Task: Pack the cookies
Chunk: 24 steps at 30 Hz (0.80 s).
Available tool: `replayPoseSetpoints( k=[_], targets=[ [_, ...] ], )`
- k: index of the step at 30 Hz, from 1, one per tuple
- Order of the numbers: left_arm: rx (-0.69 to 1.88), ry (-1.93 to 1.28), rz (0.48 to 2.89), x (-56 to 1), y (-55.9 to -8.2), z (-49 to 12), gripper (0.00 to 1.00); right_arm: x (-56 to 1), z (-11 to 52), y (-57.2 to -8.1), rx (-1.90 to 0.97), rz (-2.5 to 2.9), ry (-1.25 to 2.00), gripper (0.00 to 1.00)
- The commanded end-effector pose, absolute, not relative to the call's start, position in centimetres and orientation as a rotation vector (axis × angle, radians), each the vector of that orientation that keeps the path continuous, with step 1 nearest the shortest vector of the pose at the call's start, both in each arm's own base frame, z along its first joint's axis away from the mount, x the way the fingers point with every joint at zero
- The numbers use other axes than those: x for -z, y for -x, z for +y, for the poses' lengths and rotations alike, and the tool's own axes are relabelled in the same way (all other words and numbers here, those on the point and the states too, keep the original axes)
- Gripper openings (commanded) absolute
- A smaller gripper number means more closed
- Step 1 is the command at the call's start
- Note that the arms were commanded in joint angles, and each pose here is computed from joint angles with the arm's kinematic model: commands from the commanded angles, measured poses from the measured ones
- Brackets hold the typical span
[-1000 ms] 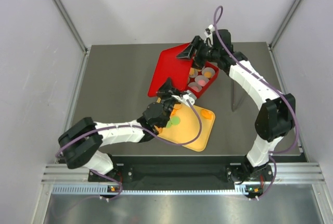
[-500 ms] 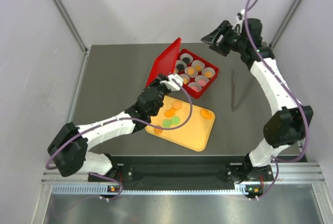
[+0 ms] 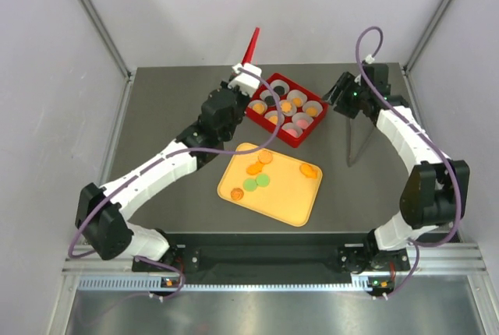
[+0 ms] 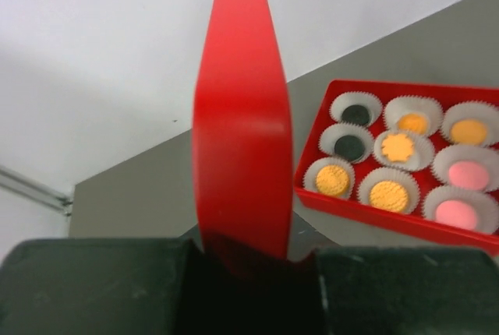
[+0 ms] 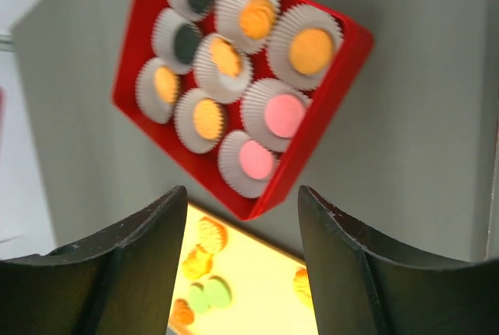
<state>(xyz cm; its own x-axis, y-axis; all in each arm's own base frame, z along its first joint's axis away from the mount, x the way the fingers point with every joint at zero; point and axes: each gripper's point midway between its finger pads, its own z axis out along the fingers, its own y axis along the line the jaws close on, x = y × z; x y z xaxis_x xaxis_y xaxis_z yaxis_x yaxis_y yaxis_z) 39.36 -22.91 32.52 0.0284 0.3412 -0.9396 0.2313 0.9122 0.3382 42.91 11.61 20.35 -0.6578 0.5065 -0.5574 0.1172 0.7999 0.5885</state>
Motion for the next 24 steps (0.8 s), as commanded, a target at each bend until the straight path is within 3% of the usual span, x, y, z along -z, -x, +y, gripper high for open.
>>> replayPoseSetpoints(
  k=[1,14,24],
  targets=[
    [0.133,-0.374,1.588,-36.1,-39.9,-23.2,0.00,-19.5,12.0,-43.5,-0.587,2.228,-0.410,0.59],
    [0.509,-0.382,1.694,-36.3,-41.3,-22.9,0.00,-12.4,14.8,-44.2,-0.459,2.390,-0.381,0.55],
    [0.610,-0.364,1.675,-35.9,-41.0,-22.6,0.00,-10.5,15.5,-45.2,-0.417,2.422,-0.372,0.49]
  ],
)
